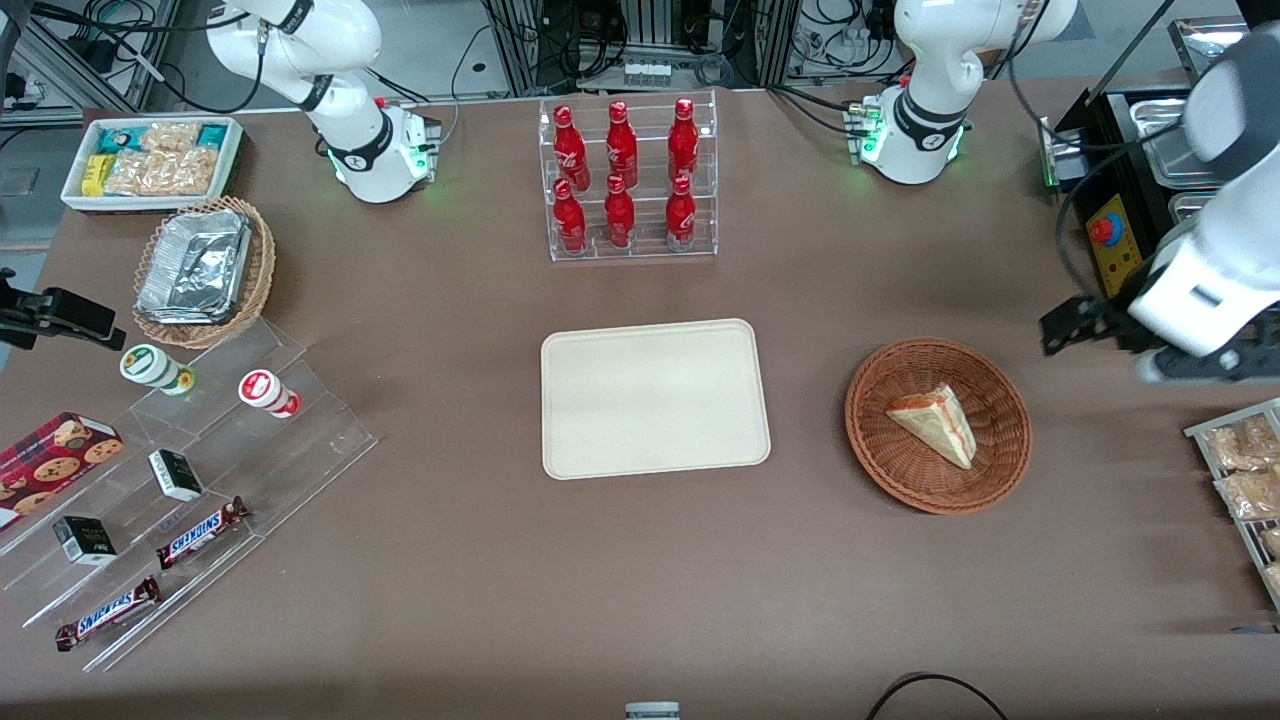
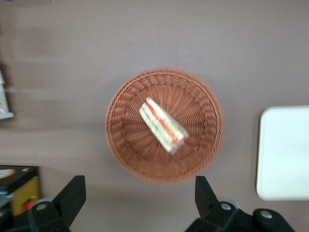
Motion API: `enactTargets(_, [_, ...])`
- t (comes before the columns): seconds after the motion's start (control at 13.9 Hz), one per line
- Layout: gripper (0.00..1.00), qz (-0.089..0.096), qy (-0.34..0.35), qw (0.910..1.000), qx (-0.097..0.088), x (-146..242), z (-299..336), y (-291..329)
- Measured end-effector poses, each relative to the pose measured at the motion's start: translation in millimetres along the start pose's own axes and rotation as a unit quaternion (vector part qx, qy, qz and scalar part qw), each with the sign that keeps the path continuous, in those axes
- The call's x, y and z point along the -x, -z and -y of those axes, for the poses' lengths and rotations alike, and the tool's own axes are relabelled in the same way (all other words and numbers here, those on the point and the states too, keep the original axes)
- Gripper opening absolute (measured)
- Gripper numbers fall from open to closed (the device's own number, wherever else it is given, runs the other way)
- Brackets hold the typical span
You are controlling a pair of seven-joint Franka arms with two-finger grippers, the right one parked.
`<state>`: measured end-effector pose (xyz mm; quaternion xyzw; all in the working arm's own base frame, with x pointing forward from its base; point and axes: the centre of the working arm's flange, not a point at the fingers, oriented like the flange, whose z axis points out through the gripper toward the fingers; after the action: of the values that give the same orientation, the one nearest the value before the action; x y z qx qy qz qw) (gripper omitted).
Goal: Place sandwich from basket to tray
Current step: 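Move the left gripper over the sandwich in the wicker basket and lower it, then close the left gripper on the wrapped sandwich's edge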
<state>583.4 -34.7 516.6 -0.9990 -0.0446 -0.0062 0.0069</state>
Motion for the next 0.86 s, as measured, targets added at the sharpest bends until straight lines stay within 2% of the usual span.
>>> enactTargets(0.22, [1.0,-0.03,0.118,0.9925,0.011,7,-17,-73])
enactTargets(0.43, [1.0,-0.048,0.226,0.9726,0.025,28,-23,-132])
enactTargets(0.65, [1.0,-0.041,0.309,0.9496,0.03,44,-30,-168])
enactTargets(0.86, [1.0,-0.036,0.349,0.9359,0.034,44,-38,-192])
